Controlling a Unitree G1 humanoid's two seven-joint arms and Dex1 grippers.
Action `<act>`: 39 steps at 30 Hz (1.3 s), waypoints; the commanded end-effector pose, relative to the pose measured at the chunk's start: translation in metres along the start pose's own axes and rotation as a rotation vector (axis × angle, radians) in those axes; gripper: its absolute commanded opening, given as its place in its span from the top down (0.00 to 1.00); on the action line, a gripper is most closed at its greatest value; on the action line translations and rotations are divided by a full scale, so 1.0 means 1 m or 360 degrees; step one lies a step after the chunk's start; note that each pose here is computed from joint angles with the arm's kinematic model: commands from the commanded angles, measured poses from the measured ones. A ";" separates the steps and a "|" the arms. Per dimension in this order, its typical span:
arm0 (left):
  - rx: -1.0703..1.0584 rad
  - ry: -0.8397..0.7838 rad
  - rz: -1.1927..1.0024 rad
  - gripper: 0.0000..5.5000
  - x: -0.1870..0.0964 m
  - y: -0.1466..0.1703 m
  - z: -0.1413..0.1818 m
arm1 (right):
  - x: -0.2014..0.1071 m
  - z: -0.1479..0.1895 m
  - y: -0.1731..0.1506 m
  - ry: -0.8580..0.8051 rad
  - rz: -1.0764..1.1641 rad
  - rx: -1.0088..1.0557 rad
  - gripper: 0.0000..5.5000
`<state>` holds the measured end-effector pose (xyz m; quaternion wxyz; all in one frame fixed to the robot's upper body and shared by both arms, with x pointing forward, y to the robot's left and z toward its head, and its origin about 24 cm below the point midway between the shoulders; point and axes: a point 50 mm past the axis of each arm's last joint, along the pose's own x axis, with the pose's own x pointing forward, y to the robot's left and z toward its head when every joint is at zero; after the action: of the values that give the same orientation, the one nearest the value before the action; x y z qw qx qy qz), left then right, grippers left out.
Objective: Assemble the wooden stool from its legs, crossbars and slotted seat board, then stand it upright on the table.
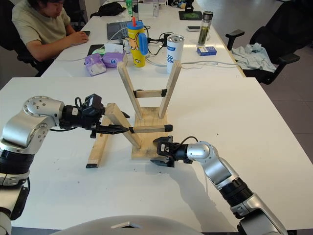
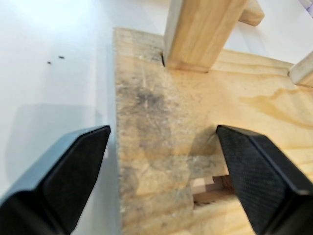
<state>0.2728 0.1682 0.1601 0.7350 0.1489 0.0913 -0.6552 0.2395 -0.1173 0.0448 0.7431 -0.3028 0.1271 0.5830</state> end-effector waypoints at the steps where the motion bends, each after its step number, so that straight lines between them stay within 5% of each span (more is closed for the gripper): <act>1: -0.0299 0.0306 -0.0025 0.63 0.011 -0.020 -0.067 | 0.005 -0.009 0.012 0.0047 0.0071 0.0079 0.27; 8: -0.0242 0.0462 0.0034 0.63 -0.002 -0.022 -0.087 | 0.006 -0.012 0.012 0.0045 0.0068 0.0123 0.27; 12: -0.0141 0.0263 0.0222 0.63 -0.005 -0.005 -0.066 | 0.006 -0.018 0.012 0.0067 0.0046 0.0166 0.27; 21: -0.0180 0.0178 0.0437 0.34 -0.028 -0.008 -0.058 | 0.009 -0.033 0.014 0.0158 -0.0092 0.0331 0.27; 27: -0.0361 0.0236 0.1133 0.24 -0.059 -0.022 -0.089 | 0.013 -0.033 0.024 0.0123 -0.0130 0.0508 0.27; 39: -0.0798 0.0471 0.1687 0.24 -0.024 -0.064 -0.104 | 0.039 -0.020 0.044 0.0027 -0.0086 0.0672 0.27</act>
<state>0.2170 0.2218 0.0677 0.9566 0.0747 0.2376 -0.1512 0.2325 -0.0915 0.0271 0.8249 -0.1708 0.1536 0.5165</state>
